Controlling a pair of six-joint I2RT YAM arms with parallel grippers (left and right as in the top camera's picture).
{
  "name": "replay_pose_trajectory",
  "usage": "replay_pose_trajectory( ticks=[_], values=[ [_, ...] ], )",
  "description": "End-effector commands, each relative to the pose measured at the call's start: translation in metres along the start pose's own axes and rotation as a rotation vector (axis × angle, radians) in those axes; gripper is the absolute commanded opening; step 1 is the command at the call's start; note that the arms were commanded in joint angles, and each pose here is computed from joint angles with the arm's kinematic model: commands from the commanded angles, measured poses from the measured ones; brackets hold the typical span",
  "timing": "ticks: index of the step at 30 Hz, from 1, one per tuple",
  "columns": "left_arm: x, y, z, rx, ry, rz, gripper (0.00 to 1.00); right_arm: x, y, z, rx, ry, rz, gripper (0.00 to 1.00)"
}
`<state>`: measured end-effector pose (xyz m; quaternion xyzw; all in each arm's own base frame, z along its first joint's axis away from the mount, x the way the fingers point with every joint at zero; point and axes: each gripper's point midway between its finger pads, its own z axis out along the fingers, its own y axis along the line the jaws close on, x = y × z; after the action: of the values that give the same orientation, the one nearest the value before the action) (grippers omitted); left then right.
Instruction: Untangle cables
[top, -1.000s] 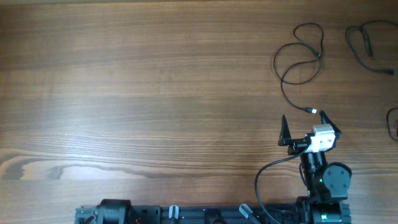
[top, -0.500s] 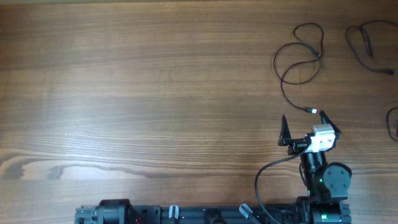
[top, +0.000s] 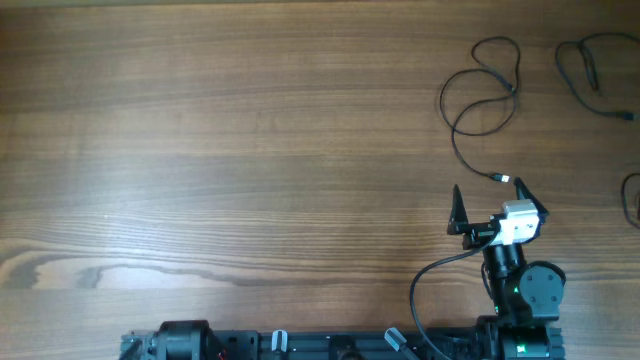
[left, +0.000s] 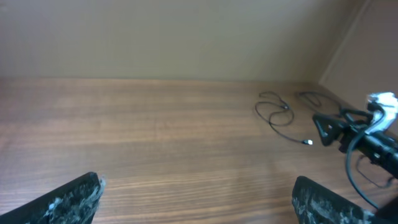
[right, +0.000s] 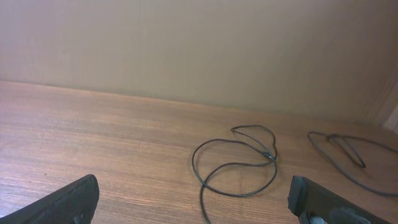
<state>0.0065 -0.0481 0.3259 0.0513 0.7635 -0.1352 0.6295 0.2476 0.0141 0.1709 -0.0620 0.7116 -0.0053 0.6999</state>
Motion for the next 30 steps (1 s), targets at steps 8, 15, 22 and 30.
replay_pose_trajectory(
  ticks=[8, 15, 22, 30],
  values=[
    [0.021, 0.034, 0.113, 0.0, 0.036, -0.002, 1.0, 0.001, -0.001, 0.0, 0.01, 0.003, -0.009, 1.0],
    [0.027, 0.042, 0.172, 0.076, -0.058, -0.203, 1.0, 0.001, -0.001, 0.0, 0.01, 0.003, -0.009, 1.0],
    [0.053, 0.062, 0.211, 0.055, -0.112, -0.177, 1.0, 0.001, -0.001, 0.0, 0.01, 0.003, -0.009, 1.0],
    [0.092, 0.084, 0.24, 0.001, -0.131, -0.178, 1.0, 0.001, -0.001, 0.0, 0.01, 0.003, -0.009, 1.0]
  ],
)
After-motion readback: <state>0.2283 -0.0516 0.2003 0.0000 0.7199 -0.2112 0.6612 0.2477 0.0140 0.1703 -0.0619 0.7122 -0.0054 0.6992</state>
